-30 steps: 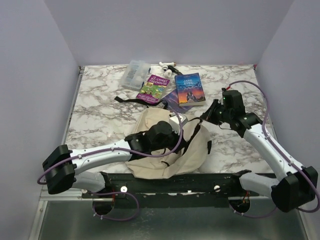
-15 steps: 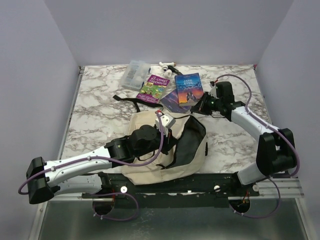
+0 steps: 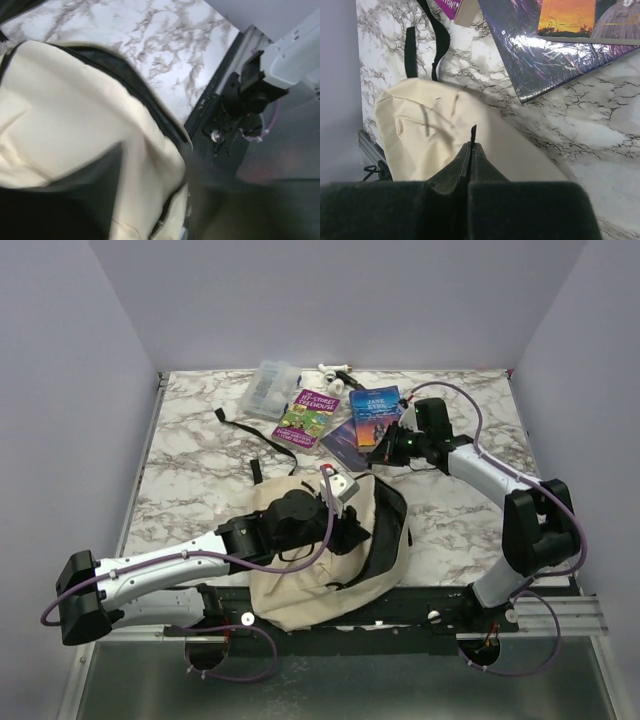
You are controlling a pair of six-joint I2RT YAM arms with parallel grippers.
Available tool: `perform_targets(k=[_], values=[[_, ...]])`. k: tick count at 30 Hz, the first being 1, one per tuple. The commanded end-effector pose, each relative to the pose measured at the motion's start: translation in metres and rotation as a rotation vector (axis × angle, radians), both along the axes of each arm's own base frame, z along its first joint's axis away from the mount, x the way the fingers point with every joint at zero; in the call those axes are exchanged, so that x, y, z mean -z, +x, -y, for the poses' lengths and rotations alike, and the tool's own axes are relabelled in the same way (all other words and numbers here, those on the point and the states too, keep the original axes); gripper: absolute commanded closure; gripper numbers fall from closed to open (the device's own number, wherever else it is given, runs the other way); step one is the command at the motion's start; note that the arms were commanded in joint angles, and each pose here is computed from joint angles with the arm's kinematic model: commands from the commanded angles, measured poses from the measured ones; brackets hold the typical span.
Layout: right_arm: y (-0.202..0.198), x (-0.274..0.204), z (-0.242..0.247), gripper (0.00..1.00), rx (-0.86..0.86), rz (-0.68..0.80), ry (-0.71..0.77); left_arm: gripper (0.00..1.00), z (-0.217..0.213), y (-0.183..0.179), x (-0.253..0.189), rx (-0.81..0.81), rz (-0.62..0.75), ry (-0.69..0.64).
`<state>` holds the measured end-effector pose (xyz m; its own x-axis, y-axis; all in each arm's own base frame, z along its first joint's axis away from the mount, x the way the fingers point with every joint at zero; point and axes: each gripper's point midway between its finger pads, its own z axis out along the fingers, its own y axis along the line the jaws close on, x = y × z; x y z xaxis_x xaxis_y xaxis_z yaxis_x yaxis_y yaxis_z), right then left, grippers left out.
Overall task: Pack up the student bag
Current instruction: Unzip the student bag at the center of the board.
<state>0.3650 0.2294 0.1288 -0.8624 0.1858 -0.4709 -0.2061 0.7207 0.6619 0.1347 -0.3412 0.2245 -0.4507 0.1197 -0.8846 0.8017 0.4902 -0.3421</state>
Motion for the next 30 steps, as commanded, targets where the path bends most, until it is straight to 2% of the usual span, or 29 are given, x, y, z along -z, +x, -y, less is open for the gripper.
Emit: perform_targets(k=[1, 3, 4, 5, 9, 13, 16, 23, 27, 29, 30], values=[[-0.003, -0.028, 0.013, 1.00, 0.031, 0.109, 0.000, 0.29, 0.018, -0.018, -0.007, 0.075, -0.104, -0.066], [-0.011, -0.035, 0.015, 1.00, 0.038, 0.114, 0.011, 0.16, 0.017, -0.003, 0.000, -0.004, -0.163, -0.020], [-0.015, -0.039, 0.015, 1.00, 0.040, 0.118, 0.020, 0.04, 0.017, 0.006, 0.001, -0.044, -0.186, -0.004], [-0.019, -0.043, 0.016, 1.00, 0.042, 0.121, 0.031, 0.02, 0.018, 0.016, 0.001, -0.087, -0.202, 0.018], [-0.026, -0.051, 0.018, 1.00, 0.055, 0.132, 0.042, 0.02, 0.034, 0.051, -0.001, -0.184, -0.172, 0.069], [-0.032, -0.054, 0.018, 1.00, 0.053, 0.125, 0.052, 0.02, 0.048, 0.083, 0.020, -0.285, -0.144, 0.176], [-0.034, -0.060, 0.019, 1.00, 0.055, 0.137, 0.064, 0.08, 0.056, 0.097, 0.038, -0.327, -0.140, 0.246], [-0.036, -0.069, 0.018, 1.00, 0.047, 0.149, 0.069, 0.39, 0.059, 0.106, 0.063, -0.352, -0.153, 0.296], [-0.035, -0.071, 0.017, 1.00, 0.042, 0.158, 0.075, 0.74, 0.068, 0.104, 0.066, -0.284, -0.171, 0.301], [-0.030, -0.068, 0.017, 1.00, 0.045, 0.164, 0.069, 0.99, 0.072, 0.097, 0.065, -0.230, -0.171, 0.301], [-0.027, -0.065, 0.016, 1.00, 0.048, 0.159, 0.064, 1.00, 0.075, 0.091, 0.064, -0.195, -0.175, 0.297]])
